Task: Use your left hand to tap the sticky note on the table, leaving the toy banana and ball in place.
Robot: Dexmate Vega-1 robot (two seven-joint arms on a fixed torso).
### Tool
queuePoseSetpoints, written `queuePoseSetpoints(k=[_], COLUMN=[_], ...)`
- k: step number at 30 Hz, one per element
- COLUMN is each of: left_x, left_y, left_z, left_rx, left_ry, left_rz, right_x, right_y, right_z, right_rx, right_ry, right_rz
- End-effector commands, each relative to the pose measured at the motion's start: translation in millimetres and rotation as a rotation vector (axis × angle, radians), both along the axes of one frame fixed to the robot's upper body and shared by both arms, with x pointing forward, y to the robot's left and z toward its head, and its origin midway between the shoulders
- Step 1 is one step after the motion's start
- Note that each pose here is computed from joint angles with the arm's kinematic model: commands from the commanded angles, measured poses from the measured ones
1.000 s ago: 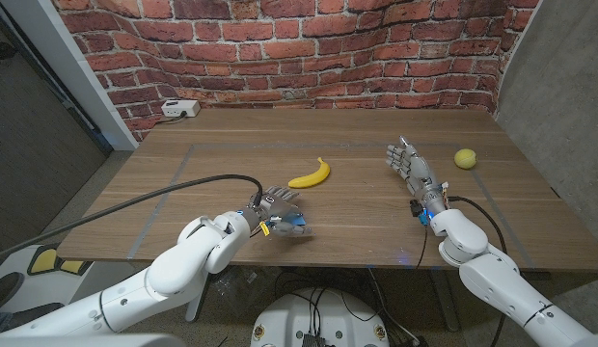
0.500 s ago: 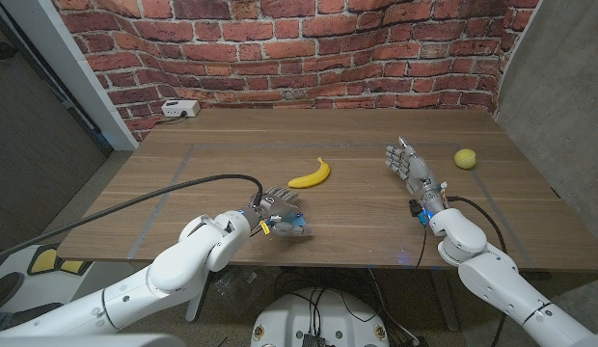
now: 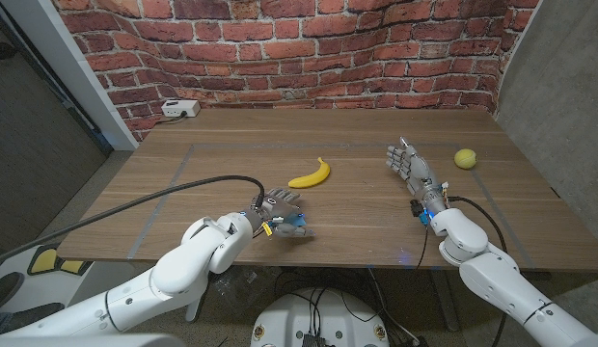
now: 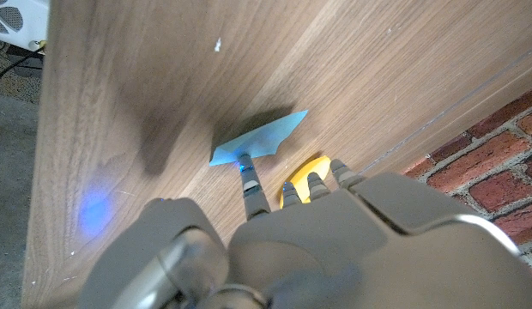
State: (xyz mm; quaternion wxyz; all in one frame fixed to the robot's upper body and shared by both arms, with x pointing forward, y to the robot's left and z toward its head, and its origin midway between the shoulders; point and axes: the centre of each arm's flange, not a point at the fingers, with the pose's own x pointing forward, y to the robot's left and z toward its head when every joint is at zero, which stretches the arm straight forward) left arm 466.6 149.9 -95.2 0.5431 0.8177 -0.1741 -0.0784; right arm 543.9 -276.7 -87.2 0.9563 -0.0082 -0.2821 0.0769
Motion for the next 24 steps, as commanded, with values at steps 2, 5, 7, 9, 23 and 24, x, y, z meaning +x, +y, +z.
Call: queuePoseSetpoints(k=[2,5,7,9,23,24], left_x=[-5.1,-5.7,-6.6,-7.4,-15.0,-16.0], left_y=[-6.9,-9.8,-11.0,-11.7,-22.7,-23.6], left_z=[-7.1,-7.7,-8.3,-9.0,-10.6,-10.0], left_rx=[-0.026,-0.032,-0.041,-0.046,-0.046,-0.046], left_ry=[0.01,0.009,0.009,0.015,0.023,0.022], left_rz=[-0.003,-0.008,-0.007,-0.005,0.01,0.011], right_x=[-3.6,-4.0,-4.0,-4.0,-1.2,-1.1], right_y=[-6.0,-7.2,-8.2,-9.1,-16.5,-17.2], right_z=[2.8,3.5,4.2,4.7,4.5,4.8], right_rx=[-0.002,-0.004,-0.003,-0.003,0.001,0.001], right_ry=[-0.007,-0.008,-0.009,-0.01,-0.013,-0.014], right_rz=[-0.001,0.001,0.002,0.003,0.02,0.021])
